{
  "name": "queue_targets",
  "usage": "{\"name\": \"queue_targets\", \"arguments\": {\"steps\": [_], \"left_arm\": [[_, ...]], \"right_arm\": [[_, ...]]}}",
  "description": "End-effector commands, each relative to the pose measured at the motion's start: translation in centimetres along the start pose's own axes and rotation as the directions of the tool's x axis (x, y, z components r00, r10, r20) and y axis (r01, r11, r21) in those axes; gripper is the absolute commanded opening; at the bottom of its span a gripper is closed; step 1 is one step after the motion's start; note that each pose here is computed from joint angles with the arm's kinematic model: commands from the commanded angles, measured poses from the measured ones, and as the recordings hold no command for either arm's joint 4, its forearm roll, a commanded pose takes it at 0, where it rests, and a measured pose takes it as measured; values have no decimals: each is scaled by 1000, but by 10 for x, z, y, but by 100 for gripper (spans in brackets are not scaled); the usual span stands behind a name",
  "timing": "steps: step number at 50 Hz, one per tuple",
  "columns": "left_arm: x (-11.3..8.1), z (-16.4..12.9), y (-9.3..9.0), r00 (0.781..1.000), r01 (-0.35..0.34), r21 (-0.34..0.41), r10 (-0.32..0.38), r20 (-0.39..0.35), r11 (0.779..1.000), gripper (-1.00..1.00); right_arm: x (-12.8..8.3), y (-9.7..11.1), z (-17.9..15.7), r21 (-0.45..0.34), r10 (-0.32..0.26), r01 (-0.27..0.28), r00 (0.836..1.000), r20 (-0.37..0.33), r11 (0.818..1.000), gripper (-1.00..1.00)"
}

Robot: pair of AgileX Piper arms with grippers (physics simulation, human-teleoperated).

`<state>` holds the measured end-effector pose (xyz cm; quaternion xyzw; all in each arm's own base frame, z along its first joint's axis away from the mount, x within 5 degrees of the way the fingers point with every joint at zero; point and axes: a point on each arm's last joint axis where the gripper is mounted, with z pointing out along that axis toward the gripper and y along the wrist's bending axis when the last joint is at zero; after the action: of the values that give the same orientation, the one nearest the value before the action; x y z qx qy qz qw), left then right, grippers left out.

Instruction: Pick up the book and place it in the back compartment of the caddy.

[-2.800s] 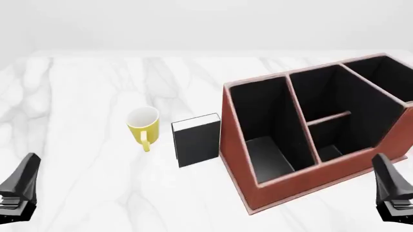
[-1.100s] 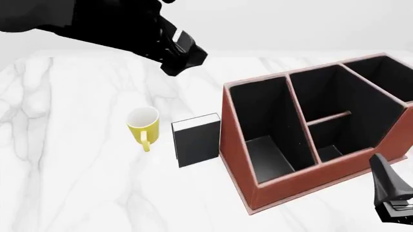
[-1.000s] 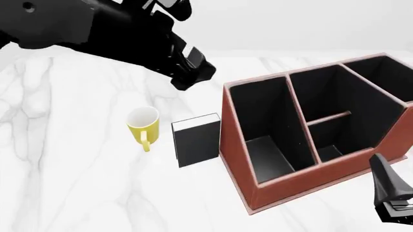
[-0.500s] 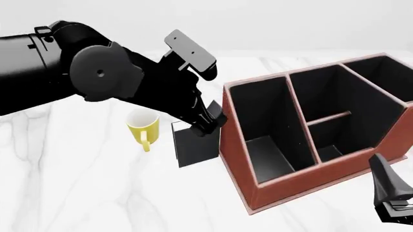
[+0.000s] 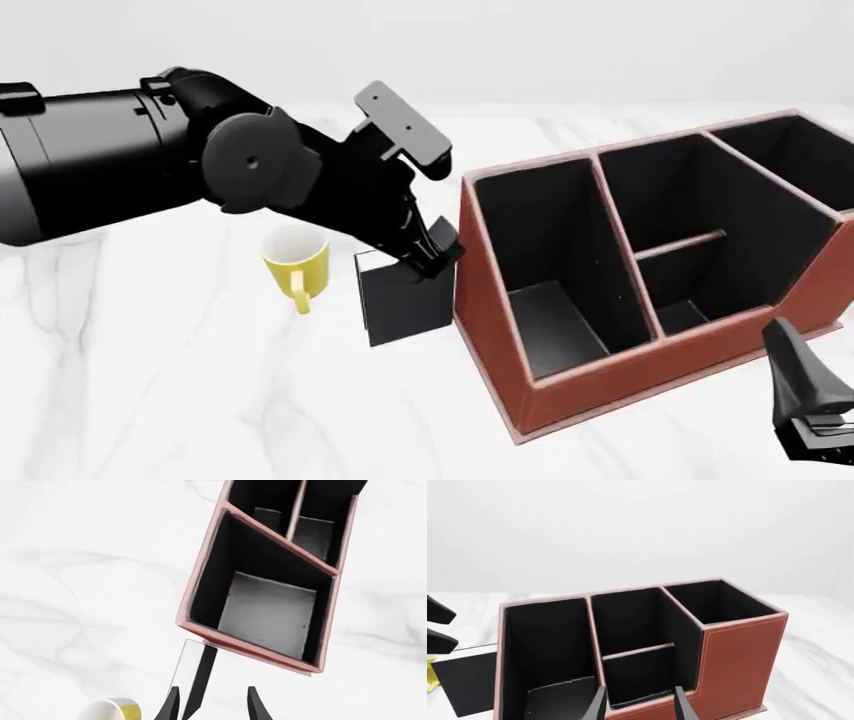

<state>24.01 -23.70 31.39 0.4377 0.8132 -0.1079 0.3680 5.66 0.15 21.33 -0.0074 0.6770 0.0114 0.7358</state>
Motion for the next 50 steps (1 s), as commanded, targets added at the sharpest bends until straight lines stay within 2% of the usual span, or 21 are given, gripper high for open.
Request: {"name": "queue_targets", "arguments": {"steps": [1,11,19,37,50], "left_arm": [[1,15,6,1000,-15,-14,15,2,1000,100],[4,25,3,1000,-13,-6,12,-6,1000,100],[4,27,7,1000,-11,-16,11,3,1000,100],[20,42,12,1000,10,-28,-11,-22,1000,100],[20,49,19,1000,16,-39,-17,-26,999,100]], "right_arm": [[0,0,0,-1,2,-2,1000,-1,1000,100],[0,0,0,-4,0,0,1000,-3,1000,100],[0,0,0,-7,-5,5,1000,0,1000,100],[0,0,0,-5,-7,7,1000,-4,1000,100],[0,0,0,-6,-7,7,1000,-5,1000,100]]}}
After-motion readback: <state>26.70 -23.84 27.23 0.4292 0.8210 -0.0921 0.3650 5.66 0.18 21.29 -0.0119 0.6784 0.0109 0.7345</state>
